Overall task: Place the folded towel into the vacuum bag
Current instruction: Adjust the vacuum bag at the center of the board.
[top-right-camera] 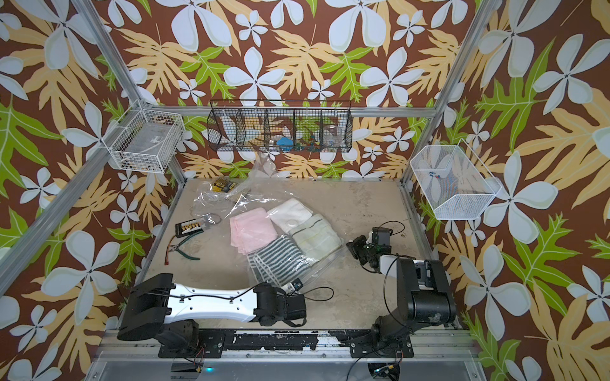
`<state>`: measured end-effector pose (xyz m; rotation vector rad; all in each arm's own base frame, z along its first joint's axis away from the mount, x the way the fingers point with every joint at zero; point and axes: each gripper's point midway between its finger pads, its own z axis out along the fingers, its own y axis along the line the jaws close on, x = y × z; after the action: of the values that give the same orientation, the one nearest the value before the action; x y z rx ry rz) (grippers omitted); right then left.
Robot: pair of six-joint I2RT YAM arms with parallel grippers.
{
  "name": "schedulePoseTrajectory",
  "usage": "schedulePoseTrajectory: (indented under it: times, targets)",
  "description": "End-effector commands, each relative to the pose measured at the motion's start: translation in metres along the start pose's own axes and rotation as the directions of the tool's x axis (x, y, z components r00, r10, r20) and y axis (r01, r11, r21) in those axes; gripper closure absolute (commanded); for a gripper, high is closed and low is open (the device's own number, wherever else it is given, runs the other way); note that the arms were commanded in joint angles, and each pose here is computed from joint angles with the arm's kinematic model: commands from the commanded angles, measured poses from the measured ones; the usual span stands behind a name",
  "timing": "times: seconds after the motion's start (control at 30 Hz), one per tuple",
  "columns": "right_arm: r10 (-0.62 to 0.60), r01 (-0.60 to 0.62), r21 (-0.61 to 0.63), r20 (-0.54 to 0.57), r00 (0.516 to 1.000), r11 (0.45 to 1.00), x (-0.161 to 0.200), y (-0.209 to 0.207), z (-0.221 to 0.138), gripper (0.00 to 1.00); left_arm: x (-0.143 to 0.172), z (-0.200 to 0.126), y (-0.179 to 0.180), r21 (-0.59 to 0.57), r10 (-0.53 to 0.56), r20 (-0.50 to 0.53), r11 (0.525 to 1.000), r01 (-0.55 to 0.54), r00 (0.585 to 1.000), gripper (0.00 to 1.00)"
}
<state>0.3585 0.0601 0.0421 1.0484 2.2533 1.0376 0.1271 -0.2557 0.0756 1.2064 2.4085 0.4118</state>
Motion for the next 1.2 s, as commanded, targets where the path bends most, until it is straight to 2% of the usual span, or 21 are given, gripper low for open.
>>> schedulePoseTrajectory:
  times: [0.0,0.1,0.27,0.4,0.47,0.6,0.7,0.77,0.93,1.07,1.17]
  targets:
    - [-0.029,0.029,-0.047,0.016,0.999,0.998,-0.005,0.018,-0.005,0.95,-0.015,-0.011,0.007,-0.034,0.015,0.073,0.999,-0.013,0.997,0.89]
    - [-0.048,0.050,-0.050,0.041,0.998,0.997,-0.011,0.028,-0.012,1.00,-0.021,-0.021,0.011,-0.030,0.021,0.109,0.999,-0.018,0.994,1.00]
    - [-0.080,0.086,-0.104,0.060,0.995,0.991,-0.020,0.063,-0.027,1.00,-0.034,-0.051,0.033,-0.053,0.001,0.181,0.999,0.008,0.984,1.00]
    - [-0.171,0.188,-0.177,0.103,0.980,0.966,-0.036,0.127,-0.057,1.00,-0.055,-0.104,0.073,-0.099,-0.053,0.299,0.991,0.086,0.953,1.00]
    - [-0.227,0.256,-0.209,0.152,0.962,0.944,-0.047,0.167,-0.078,1.00,-0.068,-0.134,0.092,-0.088,-0.092,0.372,0.987,0.133,0.924,1.00]
    - [-0.326,0.385,-0.254,0.245,0.913,0.887,-0.068,0.248,-0.125,1.00,-0.093,-0.200,0.131,-0.047,-0.177,0.519,0.971,0.234,0.837,1.00]
    - [-0.354,0.444,-0.287,0.314,0.881,0.849,-0.082,0.298,-0.154,1.00,-0.109,-0.245,0.155,-0.001,-0.218,0.613,0.961,0.277,0.759,1.00]
    - [-0.361,0.457,-0.308,0.320,0.876,0.835,-0.090,0.320,-0.164,1.00,-0.118,-0.267,0.165,0.016,-0.223,0.657,0.959,0.283,0.721,1.00]
    - [-0.369,0.492,-0.353,0.361,0.856,0.796,-0.099,0.365,-0.196,1.00,-0.130,-0.301,0.182,0.019,-0.215,0.710,0.958,0.286,0.671,1.00]
    - [-0.378,0.535,-0.384,0.413,0.829,0.753,-0.104,0.401,-0.227,1.00,-0.136,-0.332,0.206,0.011,-0.225,0.758,0.943,0.333,0.612,1.00]
    - [-0.380,0.544,-0.385,0.425,0.822,0.746,-0.110,0.414,-0.235,1.00,-0.142,-0.347,0.217,0.008,-0.224,0.788,0.935,0.354,0.573,1.00]
